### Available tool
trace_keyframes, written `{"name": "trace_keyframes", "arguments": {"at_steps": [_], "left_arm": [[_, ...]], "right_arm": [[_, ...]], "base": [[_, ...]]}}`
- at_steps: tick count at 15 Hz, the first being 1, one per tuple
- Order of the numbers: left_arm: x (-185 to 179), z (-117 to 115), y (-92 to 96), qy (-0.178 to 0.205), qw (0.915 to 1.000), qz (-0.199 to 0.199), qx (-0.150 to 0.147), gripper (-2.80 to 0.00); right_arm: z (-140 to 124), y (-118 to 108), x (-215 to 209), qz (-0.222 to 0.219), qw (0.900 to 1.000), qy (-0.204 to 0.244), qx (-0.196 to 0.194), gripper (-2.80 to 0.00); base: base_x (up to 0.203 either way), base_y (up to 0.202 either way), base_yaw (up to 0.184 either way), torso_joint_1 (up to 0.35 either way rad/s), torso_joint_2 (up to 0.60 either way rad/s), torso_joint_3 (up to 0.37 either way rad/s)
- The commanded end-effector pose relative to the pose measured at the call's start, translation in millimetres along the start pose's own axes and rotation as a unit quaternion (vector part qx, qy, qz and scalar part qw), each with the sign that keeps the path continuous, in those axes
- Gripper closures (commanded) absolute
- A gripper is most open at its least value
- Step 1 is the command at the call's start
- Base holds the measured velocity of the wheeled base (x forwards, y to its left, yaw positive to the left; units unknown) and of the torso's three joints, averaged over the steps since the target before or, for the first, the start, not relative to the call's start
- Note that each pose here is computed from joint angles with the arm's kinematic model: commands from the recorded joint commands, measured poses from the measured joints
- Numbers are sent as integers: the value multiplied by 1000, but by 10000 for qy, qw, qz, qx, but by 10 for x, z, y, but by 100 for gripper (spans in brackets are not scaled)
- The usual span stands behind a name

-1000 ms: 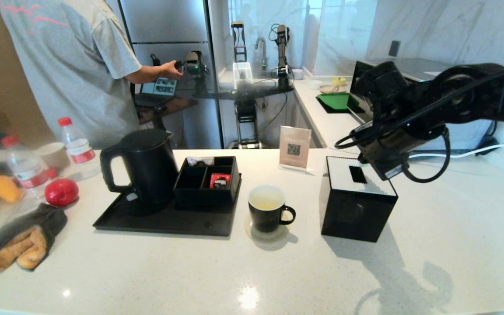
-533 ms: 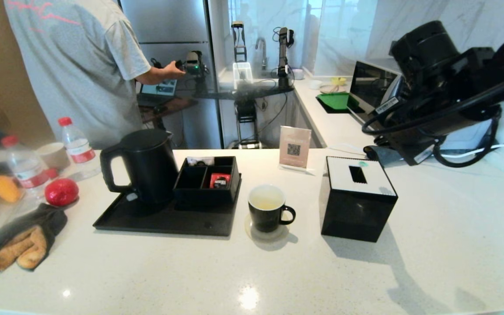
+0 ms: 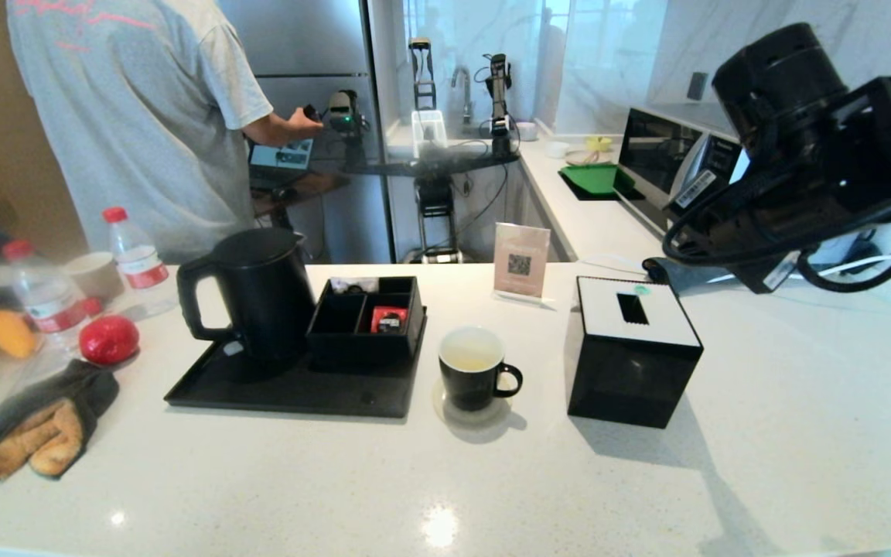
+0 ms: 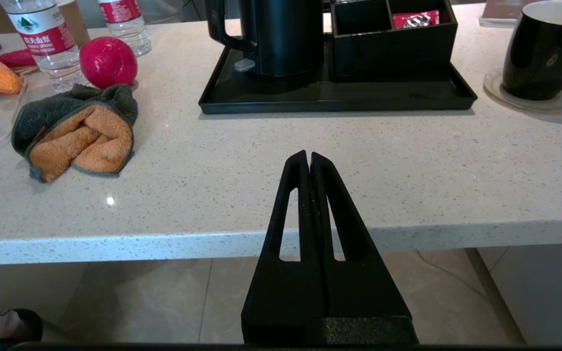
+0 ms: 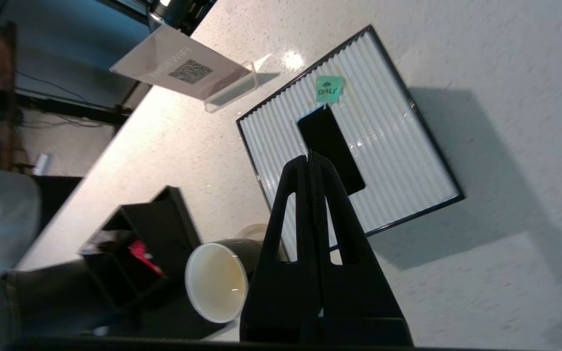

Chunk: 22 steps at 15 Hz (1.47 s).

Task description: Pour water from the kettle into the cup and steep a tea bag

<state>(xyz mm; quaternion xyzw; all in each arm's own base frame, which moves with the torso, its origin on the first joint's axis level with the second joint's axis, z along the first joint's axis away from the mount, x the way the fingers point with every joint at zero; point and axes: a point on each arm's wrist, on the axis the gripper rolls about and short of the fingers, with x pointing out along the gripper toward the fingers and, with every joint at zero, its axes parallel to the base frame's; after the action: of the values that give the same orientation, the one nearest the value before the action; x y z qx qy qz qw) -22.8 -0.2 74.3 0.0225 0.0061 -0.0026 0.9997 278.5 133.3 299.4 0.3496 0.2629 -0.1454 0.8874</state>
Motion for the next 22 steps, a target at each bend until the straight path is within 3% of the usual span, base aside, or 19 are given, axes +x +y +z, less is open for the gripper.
{"name": "trace_keyframes", "arguments": {"at_steps": [1, 4, 7, 9, 11, 18, 20, 22], "left_arm": [[0, 0, 0, 0, 10000, 1, -3, 0], [0, 0, 0, -3, 10000, 2, -3, 0], [0, 0, 0, 0, 10000, 9, -11, 0], [0, 0, 0, 0, 10000, 9, -18, 0], [0, -1, 1, 0, 10000, 17, -18, 0], [0, -1, 1, 0, 10000, 17, -18, 0], [0, -1, 1, 0, 10000, 17, -18, 0], [0, -1, 1, 0, 10000, 17, -18, 0]], "right_arm": [[74, -70, -292, 424, 9982, -294, -322, 0], [76, -292, -523, 1006, 9836, -848, -1235, 0], [10, -601, -693, 1489, 9522, -1615, -2121, 0], [-61, -818, -768, 1674, 9301, -2094, -2511, 0], [-120, -1008, -832, 1706, 9155, -2392, -2748, 0], [-391, -1309, -720, 1446, 9109, -2271, -3128, 0], [-443, -1506, -647, 1123, 9072, -2282, -3351, 0], [-311, -1701, -558, 497, 8978, -2564, -3547, 0]], "base": [[0, 0, 0, 0, 0, 0], [0, 0, 0, 0, 0, 0], [0, 0, 0, 0, 0, 0], [0, 0, 0, 0, 0, 0], [0, 0, 0, 0, 0, 0], [0, 0, 0, 0, 0, 0], [0, 0, 0, 0, 0, 0], [0, 0, 0, 0, 0, 0]]}}
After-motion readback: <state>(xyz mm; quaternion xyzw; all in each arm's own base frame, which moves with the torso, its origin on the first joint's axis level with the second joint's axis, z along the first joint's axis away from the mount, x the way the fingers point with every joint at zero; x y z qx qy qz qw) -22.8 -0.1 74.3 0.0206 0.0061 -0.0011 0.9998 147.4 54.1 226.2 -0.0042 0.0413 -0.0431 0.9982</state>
